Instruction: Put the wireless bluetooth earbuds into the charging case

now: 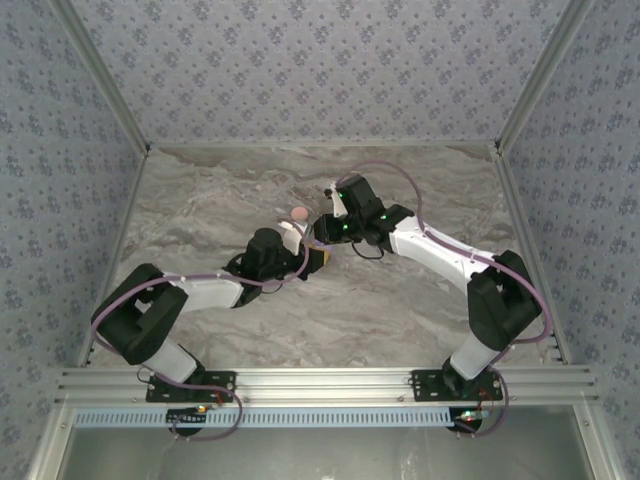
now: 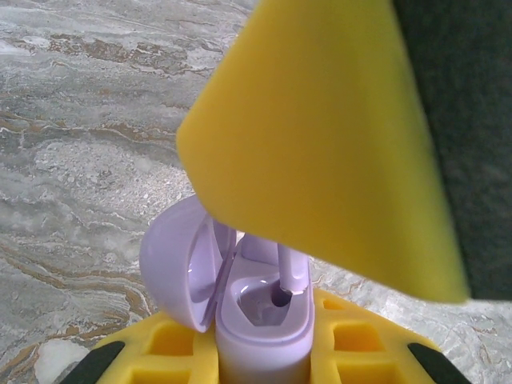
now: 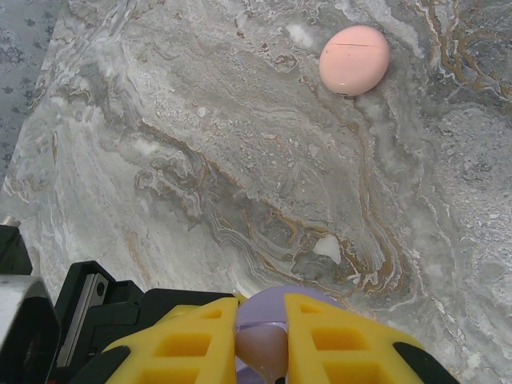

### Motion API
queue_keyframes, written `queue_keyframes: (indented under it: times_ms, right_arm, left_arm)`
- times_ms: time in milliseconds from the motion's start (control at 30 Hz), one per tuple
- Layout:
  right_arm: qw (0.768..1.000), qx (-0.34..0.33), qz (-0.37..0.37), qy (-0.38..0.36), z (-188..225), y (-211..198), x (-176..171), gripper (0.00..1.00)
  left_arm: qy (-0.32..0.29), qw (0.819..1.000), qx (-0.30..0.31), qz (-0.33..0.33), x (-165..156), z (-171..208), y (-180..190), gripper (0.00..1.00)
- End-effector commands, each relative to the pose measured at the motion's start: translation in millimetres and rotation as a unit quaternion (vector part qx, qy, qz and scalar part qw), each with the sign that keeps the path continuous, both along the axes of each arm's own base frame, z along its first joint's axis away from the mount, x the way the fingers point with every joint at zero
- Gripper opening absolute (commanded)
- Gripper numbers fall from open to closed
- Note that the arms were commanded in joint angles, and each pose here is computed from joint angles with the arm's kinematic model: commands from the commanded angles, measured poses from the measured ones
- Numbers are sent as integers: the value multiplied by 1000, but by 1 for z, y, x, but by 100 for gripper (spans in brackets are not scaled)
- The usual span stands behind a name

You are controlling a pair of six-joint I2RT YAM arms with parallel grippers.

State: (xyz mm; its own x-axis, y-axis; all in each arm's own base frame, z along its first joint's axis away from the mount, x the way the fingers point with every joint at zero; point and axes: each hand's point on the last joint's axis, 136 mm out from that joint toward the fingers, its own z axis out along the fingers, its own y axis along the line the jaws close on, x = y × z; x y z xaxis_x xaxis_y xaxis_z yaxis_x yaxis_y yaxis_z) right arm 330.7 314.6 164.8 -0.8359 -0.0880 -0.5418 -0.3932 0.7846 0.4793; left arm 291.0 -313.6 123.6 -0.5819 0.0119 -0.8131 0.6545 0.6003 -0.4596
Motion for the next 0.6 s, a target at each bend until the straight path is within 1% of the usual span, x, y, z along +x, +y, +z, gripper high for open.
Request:
queue_keyframes:
  times_ms: [0,333,567]
  right_arm:
    - [1000,-9,11,0,-1,0,-9,21]
    - [1000,-8,15,2,-2,1,-11,21]
    - [1000,4,25,-3,7,4,-14,22]
  left_arm:
    - [-40,998,-37,5,7,39,-4,9]
    - [-48,998,-43,9,7,46,-2,9]
    - [-51,998,-42,8,7,47,-2,9]
